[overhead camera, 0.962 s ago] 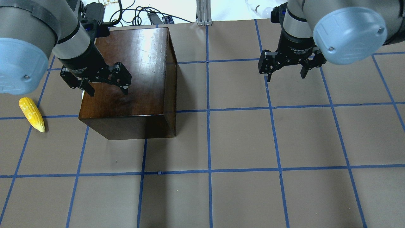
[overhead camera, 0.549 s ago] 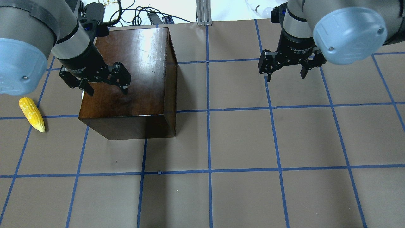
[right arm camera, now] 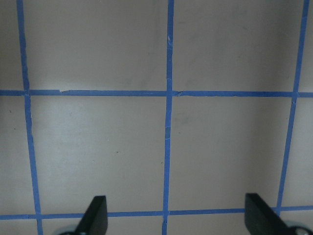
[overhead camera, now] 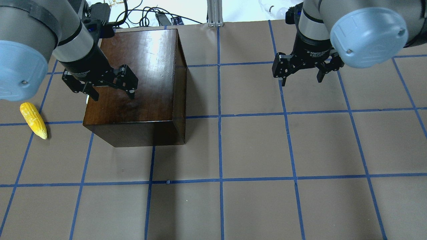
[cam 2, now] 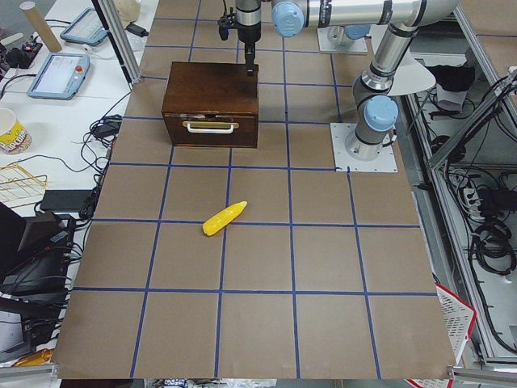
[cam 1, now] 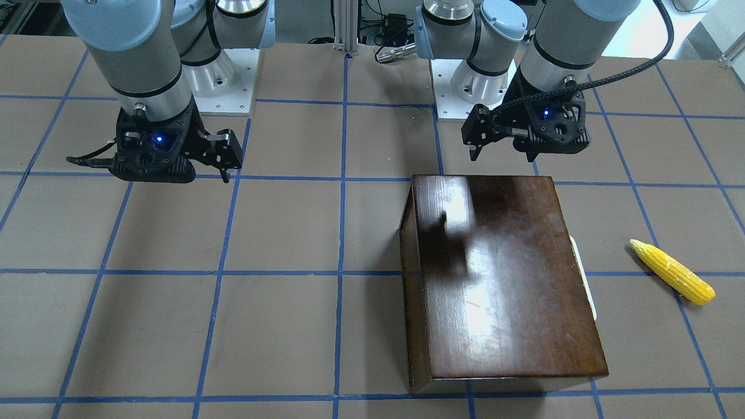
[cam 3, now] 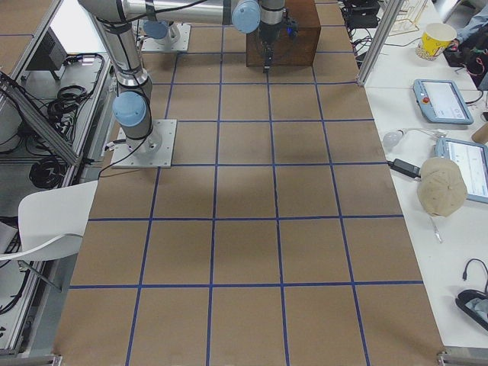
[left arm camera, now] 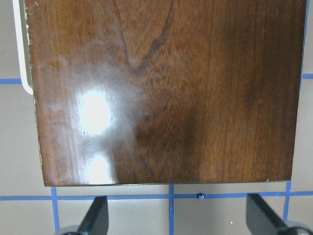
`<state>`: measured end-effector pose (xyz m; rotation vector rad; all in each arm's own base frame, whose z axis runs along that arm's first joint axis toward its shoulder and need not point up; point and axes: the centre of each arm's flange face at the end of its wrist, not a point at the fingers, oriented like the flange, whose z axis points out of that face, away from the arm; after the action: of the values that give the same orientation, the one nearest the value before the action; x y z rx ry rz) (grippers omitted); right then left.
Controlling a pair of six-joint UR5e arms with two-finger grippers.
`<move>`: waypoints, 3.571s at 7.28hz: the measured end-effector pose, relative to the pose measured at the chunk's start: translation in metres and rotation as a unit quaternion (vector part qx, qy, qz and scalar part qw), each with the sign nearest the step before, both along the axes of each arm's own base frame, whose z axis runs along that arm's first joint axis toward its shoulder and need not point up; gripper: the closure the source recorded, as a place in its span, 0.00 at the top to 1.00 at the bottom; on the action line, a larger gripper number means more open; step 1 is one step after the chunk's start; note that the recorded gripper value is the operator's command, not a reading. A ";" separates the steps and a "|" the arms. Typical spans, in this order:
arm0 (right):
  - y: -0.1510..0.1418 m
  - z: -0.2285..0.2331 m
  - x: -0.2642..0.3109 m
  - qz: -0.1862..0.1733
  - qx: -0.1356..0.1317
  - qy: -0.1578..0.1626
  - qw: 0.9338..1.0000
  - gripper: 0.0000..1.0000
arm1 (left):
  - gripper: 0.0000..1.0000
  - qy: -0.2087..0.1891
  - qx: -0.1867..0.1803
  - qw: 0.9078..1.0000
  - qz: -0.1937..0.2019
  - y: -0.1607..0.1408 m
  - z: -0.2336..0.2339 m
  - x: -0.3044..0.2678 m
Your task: Open drawer and put corn inside
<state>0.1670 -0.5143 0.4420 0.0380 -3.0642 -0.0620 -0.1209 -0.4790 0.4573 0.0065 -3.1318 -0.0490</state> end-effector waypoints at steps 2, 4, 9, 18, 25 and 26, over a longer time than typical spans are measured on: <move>0.000 0.000 0.000 0.000 0.000 0.000 1.000 1.00 | 1.00 0.001 0.000 1.000 0.000 -0.002 -0.001 0.000; 0.000 0.000 0.000 0.000 0.000 0.000 1.000 1.00 | 1.00 0.001 -0.001 1.000 0.001 -0.005 -0.001 0.000; 0.000 0.000 0.000 0.000 0.000 0.000 1.000 1.00 | 1.00 0.002 -0.006 1.000 0.020 -0.017 0.003 0.029; 0.000 0.000 0.000 0.000 0.000 0.000 1.000 1.00 | 1.00 0.074 -0.040 0.996 -0.035 -0.091 -0.009 0.238; 0.000 0.000 0.000 0.000 0.000 0.000 1.000 1.00 | 1.00 0.173 -0.014 0.984 -0.036 -0.122 -0.105 0.284; 0.000 0.000 0.000 0.000 0.000 0.000 1.000 1.00 | 1.00 0.190 -0.010 0.981 -0.030 -0.126 -0.118 0.283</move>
<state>0.1670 -0.5143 0.4420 0.0380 -3.0643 -0.0618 0.1620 -0.6045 0.3392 -0.0871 -2.7501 -0.0158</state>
